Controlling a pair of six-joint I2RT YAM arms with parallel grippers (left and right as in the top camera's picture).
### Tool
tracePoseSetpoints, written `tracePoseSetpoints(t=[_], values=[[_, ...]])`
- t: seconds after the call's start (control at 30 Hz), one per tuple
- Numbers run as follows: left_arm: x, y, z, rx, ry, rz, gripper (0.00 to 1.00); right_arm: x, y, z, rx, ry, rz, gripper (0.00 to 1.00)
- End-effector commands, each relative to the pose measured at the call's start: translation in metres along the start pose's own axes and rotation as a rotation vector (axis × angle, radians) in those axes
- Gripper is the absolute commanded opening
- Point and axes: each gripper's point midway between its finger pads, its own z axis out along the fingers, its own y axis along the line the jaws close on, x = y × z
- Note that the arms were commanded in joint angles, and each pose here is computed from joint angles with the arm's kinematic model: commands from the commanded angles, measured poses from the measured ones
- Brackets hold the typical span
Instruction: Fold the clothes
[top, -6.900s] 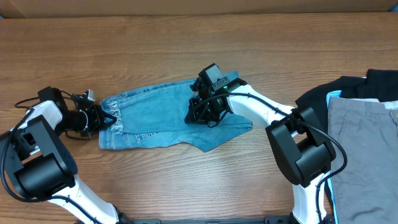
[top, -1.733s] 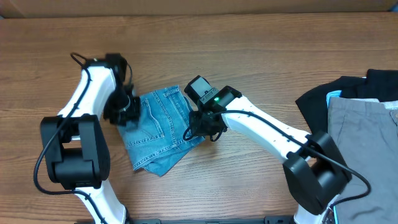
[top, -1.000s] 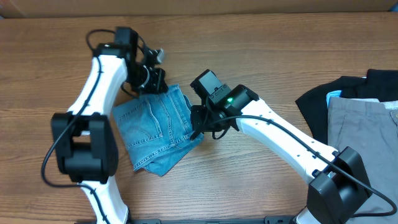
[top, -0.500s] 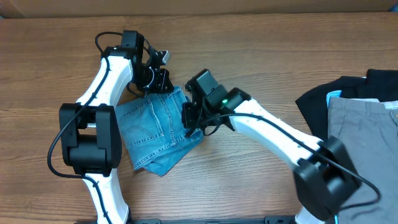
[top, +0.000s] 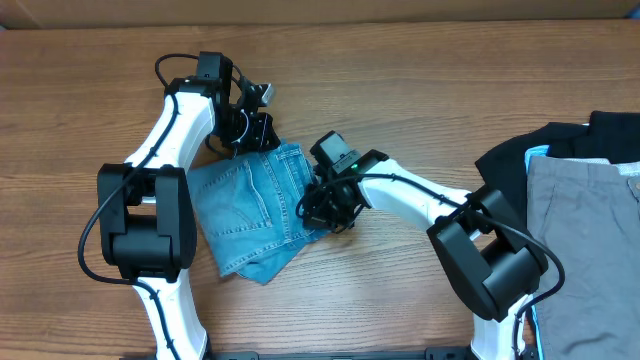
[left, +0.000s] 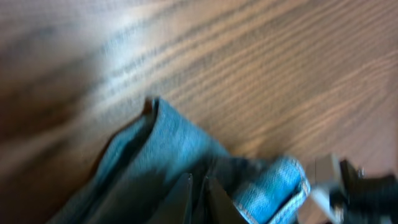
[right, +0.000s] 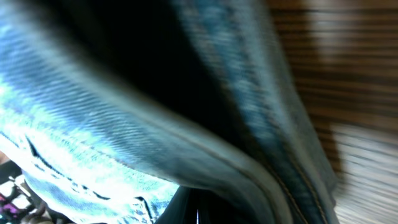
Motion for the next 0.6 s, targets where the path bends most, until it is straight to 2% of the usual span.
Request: tracePoseSetpoints(t=[0.0,0.27,0.43,0.57], values=[[-0.005,0.004,-0.016,0.019,-0.003,-0.027,0.1,-0.014,-0.019,-0.018,0.041,-0.05,-0.002,0.04],[-0.024,-0.004,-0.119,0.017,-0.075,-0.044,0.19,-0.018,0.03,-0.096,-0.069,-0.231,-0.342,0.05],[-0.023,-0.027,-0.162,-0.012,-0.137,0.018,0.23,-0.02,0.064,-0.129,-0.169,-0.333,-0.433,0.05],[-0.018,-0.039,-0.164,-0.036,-0.128,0.08,0.24,-0.029,0.078,-0.136,-0.224,-0.375,-0.416,0.05]])
